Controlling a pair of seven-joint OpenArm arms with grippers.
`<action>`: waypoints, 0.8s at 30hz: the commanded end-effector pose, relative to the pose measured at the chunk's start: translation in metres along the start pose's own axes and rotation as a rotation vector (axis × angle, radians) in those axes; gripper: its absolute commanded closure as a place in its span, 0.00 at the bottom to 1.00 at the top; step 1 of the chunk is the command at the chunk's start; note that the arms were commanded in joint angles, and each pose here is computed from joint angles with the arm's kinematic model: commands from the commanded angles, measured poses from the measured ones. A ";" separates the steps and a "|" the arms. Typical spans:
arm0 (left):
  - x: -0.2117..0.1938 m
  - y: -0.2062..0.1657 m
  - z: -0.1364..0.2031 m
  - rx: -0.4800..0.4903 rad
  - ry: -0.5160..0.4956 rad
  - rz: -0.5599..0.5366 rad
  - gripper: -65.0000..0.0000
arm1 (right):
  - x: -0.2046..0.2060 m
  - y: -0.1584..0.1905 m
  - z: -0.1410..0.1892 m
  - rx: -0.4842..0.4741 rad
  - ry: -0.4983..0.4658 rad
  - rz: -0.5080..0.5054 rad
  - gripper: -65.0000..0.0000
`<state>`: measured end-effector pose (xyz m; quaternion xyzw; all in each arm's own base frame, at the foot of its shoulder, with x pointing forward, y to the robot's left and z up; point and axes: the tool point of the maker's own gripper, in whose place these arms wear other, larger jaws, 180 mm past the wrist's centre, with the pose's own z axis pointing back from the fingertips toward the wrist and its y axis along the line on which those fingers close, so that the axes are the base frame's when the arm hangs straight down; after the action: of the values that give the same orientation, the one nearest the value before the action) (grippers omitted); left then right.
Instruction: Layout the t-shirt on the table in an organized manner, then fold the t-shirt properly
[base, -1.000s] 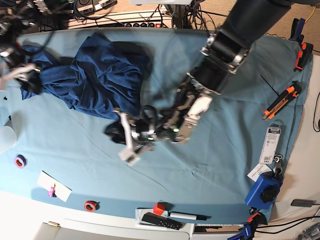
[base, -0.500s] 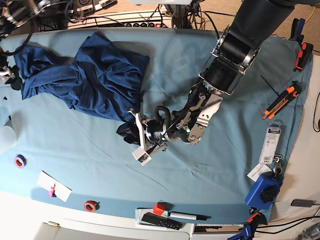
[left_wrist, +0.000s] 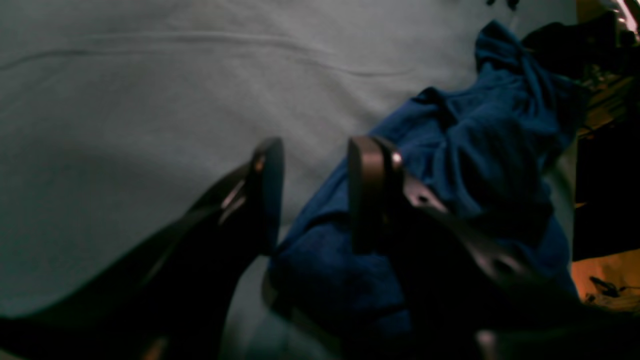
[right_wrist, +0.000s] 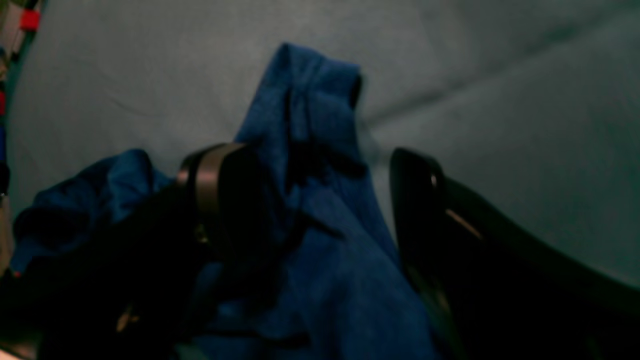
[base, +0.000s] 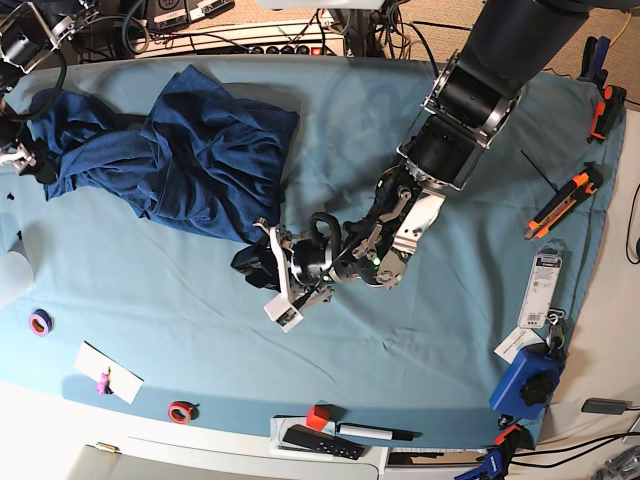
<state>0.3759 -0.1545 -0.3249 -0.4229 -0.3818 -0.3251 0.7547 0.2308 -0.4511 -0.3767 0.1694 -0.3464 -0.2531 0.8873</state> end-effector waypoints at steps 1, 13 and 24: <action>0.029 -0.006 -0.001 -0.023 -0.065 -0.028 0.66 | -0.010 -0.004 0.000 -0.035 0.089 0.034 0.36; 0.029 -0.006 -0.001 -0.023 -0.065 -0.028 0.66 | -0.036 0.043 -0.018 0.162 0.195 0.014 0.38; 0.053 -0.015 0.033 -0.116 -0.013 -0.043 0.66 | 0.017 0.064 0.004 0.345 -0.082 -0.107 1.00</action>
<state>0.3702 -0.1349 -0.2881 -0.4506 -0.3456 -0.3589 0.7408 0.2517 -0.3944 -0.3560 0.3373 -0.3811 -0.2540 0.8225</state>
